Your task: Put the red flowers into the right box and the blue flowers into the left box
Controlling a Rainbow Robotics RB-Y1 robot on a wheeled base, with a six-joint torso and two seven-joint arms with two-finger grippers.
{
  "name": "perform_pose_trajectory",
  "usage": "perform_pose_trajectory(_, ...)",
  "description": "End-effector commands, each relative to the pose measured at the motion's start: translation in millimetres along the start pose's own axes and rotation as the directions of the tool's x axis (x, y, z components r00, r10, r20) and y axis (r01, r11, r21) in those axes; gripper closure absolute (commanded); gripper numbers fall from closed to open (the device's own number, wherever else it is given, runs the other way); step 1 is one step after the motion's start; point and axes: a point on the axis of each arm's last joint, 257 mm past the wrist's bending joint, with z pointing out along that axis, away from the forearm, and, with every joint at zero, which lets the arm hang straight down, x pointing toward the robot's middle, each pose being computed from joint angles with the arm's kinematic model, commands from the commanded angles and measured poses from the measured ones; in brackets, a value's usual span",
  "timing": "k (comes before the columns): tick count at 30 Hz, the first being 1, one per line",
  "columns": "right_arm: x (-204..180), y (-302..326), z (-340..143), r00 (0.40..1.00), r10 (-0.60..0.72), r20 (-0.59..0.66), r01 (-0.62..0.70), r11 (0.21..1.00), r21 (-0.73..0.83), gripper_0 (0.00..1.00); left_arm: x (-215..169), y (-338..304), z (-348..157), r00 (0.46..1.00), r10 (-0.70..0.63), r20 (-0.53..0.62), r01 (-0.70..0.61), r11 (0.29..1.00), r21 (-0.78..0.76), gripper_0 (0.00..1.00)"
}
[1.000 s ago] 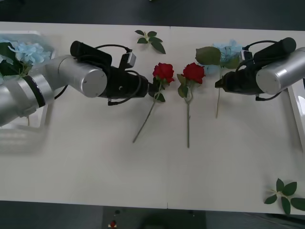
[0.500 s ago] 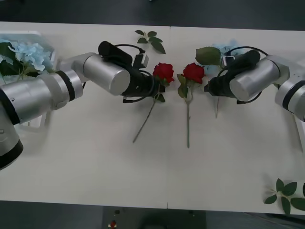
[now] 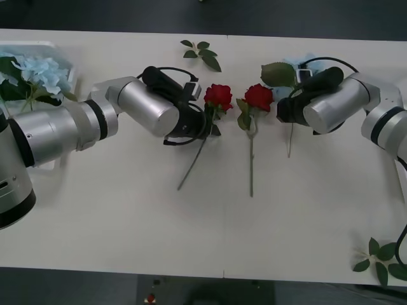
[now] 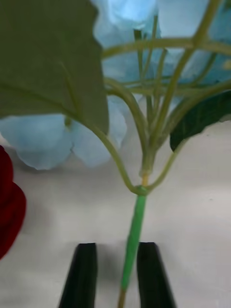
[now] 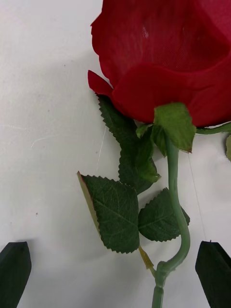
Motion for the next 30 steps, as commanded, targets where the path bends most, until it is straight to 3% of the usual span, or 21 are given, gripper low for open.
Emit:
perform_pose_trajectory(1,-49.1,18.8,-21.6,0.992,0.113,0.058,-0.108,0.991,-0.076,1.0,-15.8,-18.0,4.6,0.999,0.043,0.014,-0.042,0.999,-0.024,0.0)
perform_pose_trajectory(5,-69.8,20.1,-41.7,0.982,0.175,0.07,-0.165,0.977,-0.137,1.0,-16.1,-18.1,8.5,0.999,0.053,0.014,-0.052,0.998,-0.04,0.0)
perform_pose_trajectory(13,-95.1,18.5,-136.0,0.975,0.221,-0.014,-0.217,0.94,-0.262,1.0,-14.1,-24.6,13.9,0.995,0.097,0.017,-0.096,0.994,-0.052,0.0)
perform_pose_trajectory(14,-96.0,21.0,-147.7,0.974,0.224,-0.027,-0.222,0.934,-0.281,1.0,-13.5,-27.3,14.6,0.995,0.102,0.017,-0.101,0.994,-0.05,0.04)
perform_pose_trajectory(15,-95.3,21.5,-158.7,0.974,0.224,-0.04,-0.225,0.929,-0.294,1.0,-13.6,-27.8,14.8,0.994,0.107,0.017,-0.106,0.993,-0.051,0.4)
perform_pose_trajectory(16,-94.1,22.8,-175.8,0.973,0.224,-0.059,-0.23,0.92,-0.317,1.0,-13.7,-30.4,15.0,0.994,0.108,0.017,-0.107,0.993,-0.048,0.95)
perform_pose_trajectory(17,-93.8,22.6,-182.0,0.973,0.221,-0.062,-0.229,0.918,-0.324,1.0,-13.4,-31.5,15.3,0.994,0.108,0.017,-0.107,0.993,-0.046,1.0)
perform_pose_trajectory(30,-70.9,19.0,-247.6,0.983,0.108,-0.15,-0.166,0.876,-0.453,1.0,-15.2,-34.8,14.9,0.992,0.125,0.022,-0.124,0.991,-0.046,1.0)
